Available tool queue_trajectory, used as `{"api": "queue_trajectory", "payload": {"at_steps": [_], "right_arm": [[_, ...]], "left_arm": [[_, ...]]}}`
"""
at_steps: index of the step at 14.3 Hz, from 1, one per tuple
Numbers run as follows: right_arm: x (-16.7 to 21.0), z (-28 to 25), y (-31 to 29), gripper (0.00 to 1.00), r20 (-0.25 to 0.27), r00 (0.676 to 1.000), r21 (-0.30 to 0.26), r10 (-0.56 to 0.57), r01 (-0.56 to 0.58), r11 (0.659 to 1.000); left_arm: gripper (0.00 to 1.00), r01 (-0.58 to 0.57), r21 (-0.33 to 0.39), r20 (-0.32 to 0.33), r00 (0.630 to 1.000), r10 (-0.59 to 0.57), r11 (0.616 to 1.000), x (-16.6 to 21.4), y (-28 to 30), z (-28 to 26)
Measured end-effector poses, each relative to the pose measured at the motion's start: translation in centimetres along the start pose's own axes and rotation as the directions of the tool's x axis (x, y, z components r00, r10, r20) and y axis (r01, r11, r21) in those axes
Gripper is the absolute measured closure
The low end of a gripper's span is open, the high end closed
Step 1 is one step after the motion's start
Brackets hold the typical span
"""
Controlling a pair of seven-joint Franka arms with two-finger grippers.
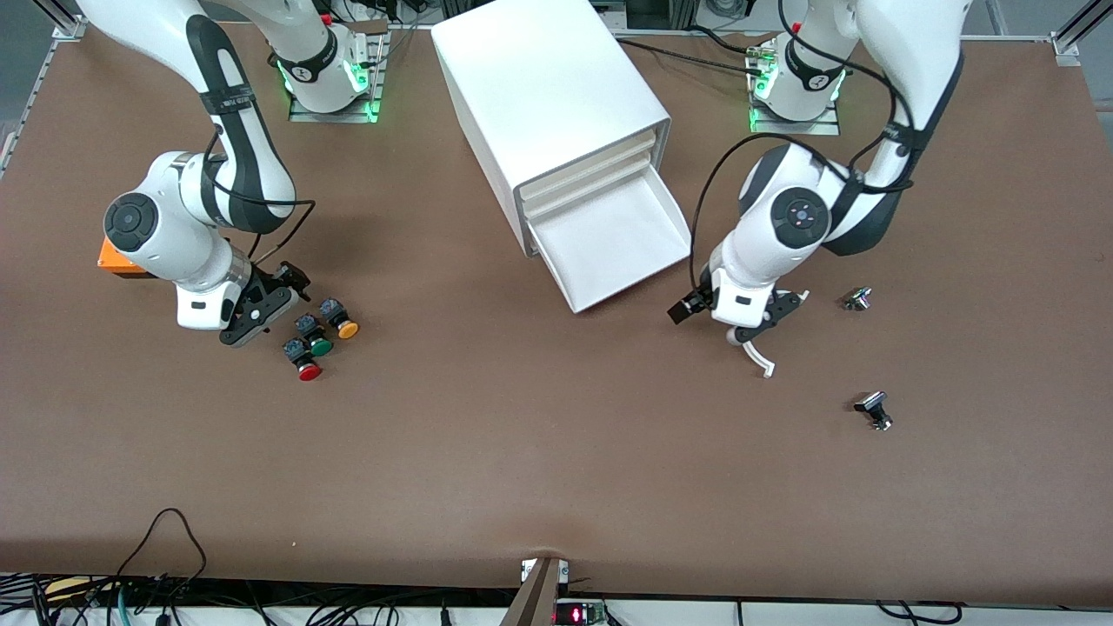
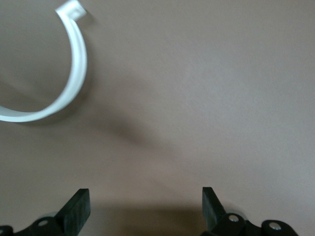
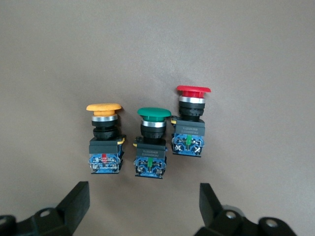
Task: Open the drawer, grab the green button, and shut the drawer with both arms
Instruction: 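Place the green button with the right gripper while the left gripper pushes the drawer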
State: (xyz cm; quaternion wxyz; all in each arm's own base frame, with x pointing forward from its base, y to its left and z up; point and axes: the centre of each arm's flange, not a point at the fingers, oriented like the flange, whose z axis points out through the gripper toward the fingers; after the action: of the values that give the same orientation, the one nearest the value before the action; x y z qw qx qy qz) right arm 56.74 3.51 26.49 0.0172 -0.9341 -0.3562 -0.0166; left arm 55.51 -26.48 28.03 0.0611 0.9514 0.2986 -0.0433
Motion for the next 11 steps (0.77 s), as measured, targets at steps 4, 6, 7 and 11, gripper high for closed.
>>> {"api": "queue_trajectory", "payload": {"at_steps": [4, 6, 7, 11], "right_arm": [[1.2, -2.4, 0.3, 0.0, -0.027, 1.0, -0.001, -0.008, 0.008, 1.0], [2.9, -5.4, 0.3, 0.0, -0.022, 1.0, 0.038, -0.003, 0.004, 0.999], [3.5, -6.5, 0.3, 0.0, -0.019, 1.0, 0.051, 0.006, -0.005, 0.999], [5.8, -10.8, 0.0, 0.0, 0.008, 0.998, 0.088, 0.057, -0.058, 0.994]], "left_arm": [[0.0, 0.006, -0.021, 0.009, 1.0, -0.006, 1.0, -0.6, 0.7, 2.7], [0.0, 0.006, -0.027, 0.018, 1.0, -0.005, 1.0, -2.2, 1.7, 4.6], [0.0, -0.007, -0.023, 0.018, 1.0, 0.008, 1.0, -2.8, 1.9, 5.2], [0.0, -0.043, -0.007, 0.008, 0.999, 0.043, 0.999, -4.1, 2.4, 5.8]]}}
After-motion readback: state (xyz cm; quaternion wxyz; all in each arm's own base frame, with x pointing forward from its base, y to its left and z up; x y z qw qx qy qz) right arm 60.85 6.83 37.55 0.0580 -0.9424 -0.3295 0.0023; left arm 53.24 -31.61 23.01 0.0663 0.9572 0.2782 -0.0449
